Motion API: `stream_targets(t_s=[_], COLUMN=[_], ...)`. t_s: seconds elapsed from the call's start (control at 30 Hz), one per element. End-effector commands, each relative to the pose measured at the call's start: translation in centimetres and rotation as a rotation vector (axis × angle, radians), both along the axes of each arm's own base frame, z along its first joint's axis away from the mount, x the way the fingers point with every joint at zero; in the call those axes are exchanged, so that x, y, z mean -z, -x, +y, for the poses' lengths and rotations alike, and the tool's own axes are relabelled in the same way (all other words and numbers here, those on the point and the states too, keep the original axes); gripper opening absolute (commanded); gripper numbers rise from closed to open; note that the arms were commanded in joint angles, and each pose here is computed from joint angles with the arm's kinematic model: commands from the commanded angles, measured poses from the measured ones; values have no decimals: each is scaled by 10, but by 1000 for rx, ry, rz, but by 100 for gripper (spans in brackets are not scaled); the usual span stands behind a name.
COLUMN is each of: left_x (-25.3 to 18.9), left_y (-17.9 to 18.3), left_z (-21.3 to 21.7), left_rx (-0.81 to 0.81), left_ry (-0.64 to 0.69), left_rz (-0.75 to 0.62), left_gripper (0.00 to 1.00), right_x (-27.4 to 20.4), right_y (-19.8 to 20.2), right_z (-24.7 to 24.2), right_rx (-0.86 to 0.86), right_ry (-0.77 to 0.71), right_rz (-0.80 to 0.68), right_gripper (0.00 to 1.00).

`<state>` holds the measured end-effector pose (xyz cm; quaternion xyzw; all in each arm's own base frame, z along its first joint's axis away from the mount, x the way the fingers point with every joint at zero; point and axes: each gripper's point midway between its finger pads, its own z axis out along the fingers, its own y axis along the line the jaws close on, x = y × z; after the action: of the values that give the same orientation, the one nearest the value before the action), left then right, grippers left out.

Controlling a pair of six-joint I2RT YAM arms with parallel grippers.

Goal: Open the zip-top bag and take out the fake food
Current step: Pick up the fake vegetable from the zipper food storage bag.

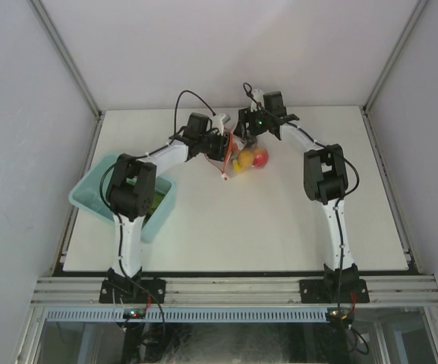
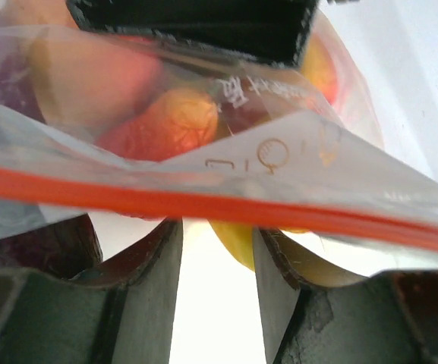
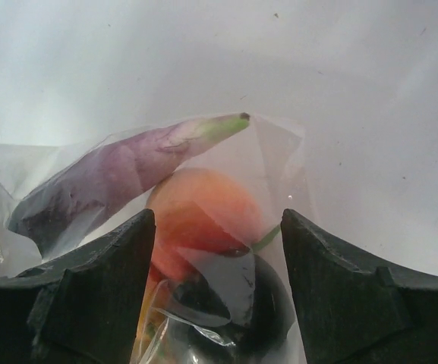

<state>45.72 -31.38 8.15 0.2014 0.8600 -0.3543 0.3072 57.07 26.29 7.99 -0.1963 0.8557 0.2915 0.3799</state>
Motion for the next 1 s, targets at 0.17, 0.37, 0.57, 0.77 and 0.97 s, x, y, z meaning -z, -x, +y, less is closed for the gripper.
stream_targets(t_s=[0.17, 0.37, 0.57, 0.77, 0.97], left_x=[-54, -61, -62, -53, -45], left_y=[-11, -16, -16, -24, -28], left_z=[36, 56, 62, 88, 100], left_rx=[-167, -266, -272, -358, -366], left_ry=[-86, -155, -189, -320, -403], left_rz=[-139, -186, -210, -232, -249], left_gripper=[49, 54, 65, 69, 68], right_x=[-52, -38, -31, -28, -25], right_y=[-9, -11, -11, -9, -8], right_z=[8, 13, 15, 21, 22], right_rx=[-27, -32, -42, -64, -67], right_ry=[-58, -8, 15, 34, 38], right_rz=[-107, -83, -73, -70, -63], right_gripper=[66, 63, 62, 61, 61])
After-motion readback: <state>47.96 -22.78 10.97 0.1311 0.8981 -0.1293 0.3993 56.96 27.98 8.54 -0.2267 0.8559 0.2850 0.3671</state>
